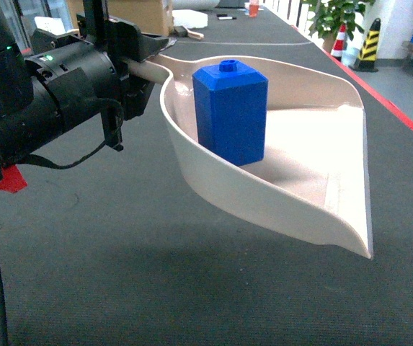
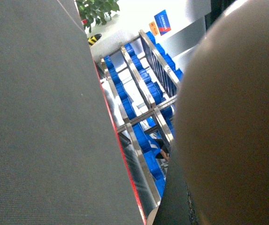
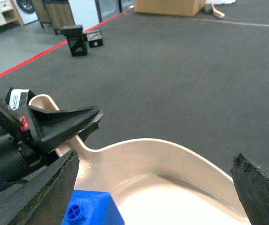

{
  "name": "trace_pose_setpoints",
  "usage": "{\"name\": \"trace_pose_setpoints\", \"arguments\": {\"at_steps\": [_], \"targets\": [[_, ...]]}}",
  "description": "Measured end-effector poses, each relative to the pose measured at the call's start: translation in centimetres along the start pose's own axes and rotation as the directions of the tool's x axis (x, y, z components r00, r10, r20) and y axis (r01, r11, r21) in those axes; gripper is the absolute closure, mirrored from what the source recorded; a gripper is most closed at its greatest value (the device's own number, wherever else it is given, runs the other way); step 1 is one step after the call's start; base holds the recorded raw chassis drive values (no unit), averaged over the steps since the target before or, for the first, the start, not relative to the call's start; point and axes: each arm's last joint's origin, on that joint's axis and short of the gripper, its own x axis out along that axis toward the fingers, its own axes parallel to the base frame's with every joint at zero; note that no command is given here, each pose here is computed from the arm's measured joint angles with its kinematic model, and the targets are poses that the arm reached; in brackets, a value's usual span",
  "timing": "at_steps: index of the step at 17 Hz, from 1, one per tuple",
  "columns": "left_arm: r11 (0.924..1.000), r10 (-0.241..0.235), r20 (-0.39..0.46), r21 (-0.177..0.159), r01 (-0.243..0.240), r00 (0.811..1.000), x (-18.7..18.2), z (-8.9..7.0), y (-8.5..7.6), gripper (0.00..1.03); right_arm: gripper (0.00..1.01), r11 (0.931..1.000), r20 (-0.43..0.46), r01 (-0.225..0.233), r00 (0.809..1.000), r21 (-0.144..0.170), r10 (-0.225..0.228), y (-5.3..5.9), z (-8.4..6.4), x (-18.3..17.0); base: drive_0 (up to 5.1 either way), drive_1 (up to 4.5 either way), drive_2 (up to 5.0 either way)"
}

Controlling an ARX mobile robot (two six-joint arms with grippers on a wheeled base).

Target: Place part in tray to right shelf

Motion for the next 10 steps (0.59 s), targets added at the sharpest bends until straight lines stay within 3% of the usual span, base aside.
{"name": "trace_pose_setpoints", "arguments": {"at_steps": [2,3,4,5,7,8,9,10], "targets": [[1.0,0.0,0.0,0.0,0.0,1.0,0.0,0.0,0.0,0.9,0.03,0.9966,0.049,0.081,0.995,0.009,-0.082,-1.6,1.1,-2.9,0.0,0.0,0.0],[1.0,-0.001,0.001,0.0,0.001,1.0,0.0,0.0,0.0,0.9,0.03,0.988,0.083,0.155,0.985,-0.002,-0.154,-2.6,1.5,-4.5,0.0,0.0,0.0],[1.0,0.0,0.0,0.0,0.0,1.0,0.0,0.0,0.0,0.9,0.03,0.966,0.127,0.257,0.96,-0.031,-0.251,-3.6,1.6,-6.1,0.0,0.0,0.0],[1.0,0.0,0.0,0.0,0.0,1.0,0.0,0.0,0.0,0.9,0.03,0.961,0.13,0.274,0.955,-0.035,-0.268,-3.7,1.5,-6.4,0.0,0.0,0.0],[1.0,0.0,0.0,0.0,0.0,1.0,0.0,0.0,0.0,0.9,0.03,0.9084,0.099,0.411,0.91,-0.078,-0.403,-5.0,-0.4,-9.1,0.0,0.0,0.0],[1.0,0.0,0.0,0.0,0.0,1.0,0.0,0.0,0.0,0.9,0.03,0.8765,0.049,0.469,0.883,-0.107,-0.467,-5.1,-2.4,-10.8,0.0,0.0,0.0],[1.0,-0.001,0.001,0.0,0.001,1.0,0.0,0.0,0.0,0.9,0.03,0.8665,0.042,0.486,0.874,-0.114,-0.485,-5.1,-3.1,-11.5,0.0,0.0,0.0],[1.0,-0.001,0.001,0.0,0.001,1.0,0.0,0.0,0.0,0.9,0.03,0.862,0.05,0.492,0.871,-0.123,-0.489,-4.9,-3.7,-12.0,0.0,0.0,0.0]]}}
